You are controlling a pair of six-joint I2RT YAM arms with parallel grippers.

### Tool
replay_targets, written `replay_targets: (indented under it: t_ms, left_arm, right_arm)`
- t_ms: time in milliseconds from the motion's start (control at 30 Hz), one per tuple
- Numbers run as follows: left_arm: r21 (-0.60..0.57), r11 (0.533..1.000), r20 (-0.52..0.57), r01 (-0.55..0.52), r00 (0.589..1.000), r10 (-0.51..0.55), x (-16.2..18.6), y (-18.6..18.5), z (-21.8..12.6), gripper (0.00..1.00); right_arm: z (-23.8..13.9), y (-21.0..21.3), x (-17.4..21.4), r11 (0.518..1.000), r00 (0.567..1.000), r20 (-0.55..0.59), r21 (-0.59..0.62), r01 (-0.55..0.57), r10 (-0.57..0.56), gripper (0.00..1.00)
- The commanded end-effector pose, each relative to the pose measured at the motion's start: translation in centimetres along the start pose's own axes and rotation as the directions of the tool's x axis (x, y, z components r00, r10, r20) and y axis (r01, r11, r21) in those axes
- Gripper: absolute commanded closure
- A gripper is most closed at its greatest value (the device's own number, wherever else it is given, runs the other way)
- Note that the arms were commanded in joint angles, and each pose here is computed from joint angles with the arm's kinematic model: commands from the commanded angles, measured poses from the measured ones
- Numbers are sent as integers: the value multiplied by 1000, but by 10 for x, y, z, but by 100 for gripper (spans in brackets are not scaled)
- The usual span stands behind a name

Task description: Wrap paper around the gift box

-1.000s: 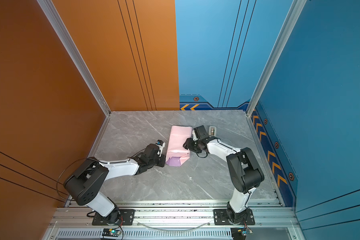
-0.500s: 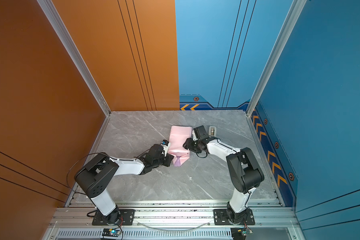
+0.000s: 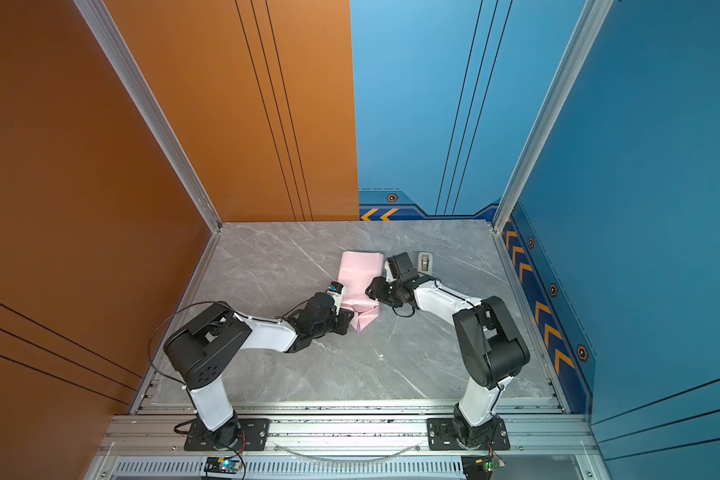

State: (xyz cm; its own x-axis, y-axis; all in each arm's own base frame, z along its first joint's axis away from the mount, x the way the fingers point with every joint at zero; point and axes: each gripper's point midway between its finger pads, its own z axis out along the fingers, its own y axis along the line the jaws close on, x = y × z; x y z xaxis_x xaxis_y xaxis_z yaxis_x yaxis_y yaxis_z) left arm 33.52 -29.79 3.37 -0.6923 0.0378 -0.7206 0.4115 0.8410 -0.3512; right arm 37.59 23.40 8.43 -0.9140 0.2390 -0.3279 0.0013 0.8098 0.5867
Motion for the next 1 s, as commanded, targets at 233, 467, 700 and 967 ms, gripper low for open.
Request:
replay_targets:
  t_ms: [233,467,700,967]
  left_arm:
    - [-62,998,-21,-13,1000,11,17,14,7,79]
    - [-54,998,-24,-14,1000,13,18,12,7,79]
    - [-38,999,-30,-16,999,15,19,9,6,79]
    - [-35,999,-28,-24,999,23,19,7,5,79]
  right_arm:
    - [-59,17,-16,999,983,179,-7,50,-48,42]
    - [-90,15,14,997,963,269,-51,49,-34,51]
    - [-62,26,66,987,973,228,-161,5,33,74]
    - [-12,44,93,976,985,162,-214,-29,65,86]
